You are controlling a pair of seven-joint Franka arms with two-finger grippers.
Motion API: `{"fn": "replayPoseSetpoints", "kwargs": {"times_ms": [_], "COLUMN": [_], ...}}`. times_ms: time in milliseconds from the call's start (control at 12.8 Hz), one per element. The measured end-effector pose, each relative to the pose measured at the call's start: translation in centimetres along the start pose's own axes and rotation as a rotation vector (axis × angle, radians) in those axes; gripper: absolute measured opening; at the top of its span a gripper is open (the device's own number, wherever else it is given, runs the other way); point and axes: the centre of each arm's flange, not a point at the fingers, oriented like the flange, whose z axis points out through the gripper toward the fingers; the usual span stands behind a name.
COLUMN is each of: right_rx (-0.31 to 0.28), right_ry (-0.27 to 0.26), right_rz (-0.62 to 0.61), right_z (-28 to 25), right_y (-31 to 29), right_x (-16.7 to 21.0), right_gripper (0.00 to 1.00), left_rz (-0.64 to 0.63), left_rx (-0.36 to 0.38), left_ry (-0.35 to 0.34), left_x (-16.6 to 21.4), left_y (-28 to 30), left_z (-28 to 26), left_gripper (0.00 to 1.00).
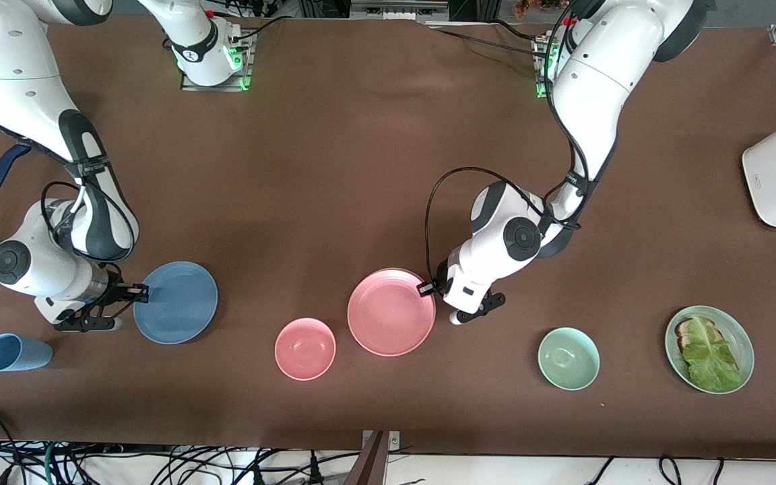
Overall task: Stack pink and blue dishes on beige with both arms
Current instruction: 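Open the left gripper and raise it while the right gripper aligns at the blue plate, then grasp the blue plate rim with the right gripper while the left gripper withdraws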
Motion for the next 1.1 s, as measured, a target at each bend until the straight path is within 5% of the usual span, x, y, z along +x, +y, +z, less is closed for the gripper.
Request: {"fn": "replayPoseSetpoints", "kwargs": {"times_ms": [626,1096], "right_rx": [0.022,0.094], "right_ry": [0.010,-0.015], "right_rz": [-0.018,-0.047], "right_z": [-2.2,-10.7], "right_y": [-1.4,-4.9], "right_x": [0.5,1.7], "right_gripper": [0.08,0.05], "left_rz": [-0.040,-0.094], "left_rx": [0.011,0.095], "left_ry": [0.006,-0.030], "left_x": [3.3,7.0], "left_y": [-1.3,-5.0], "left_z": [-2.9,-8.1], "left_gripper": [1.00,1.00]}}
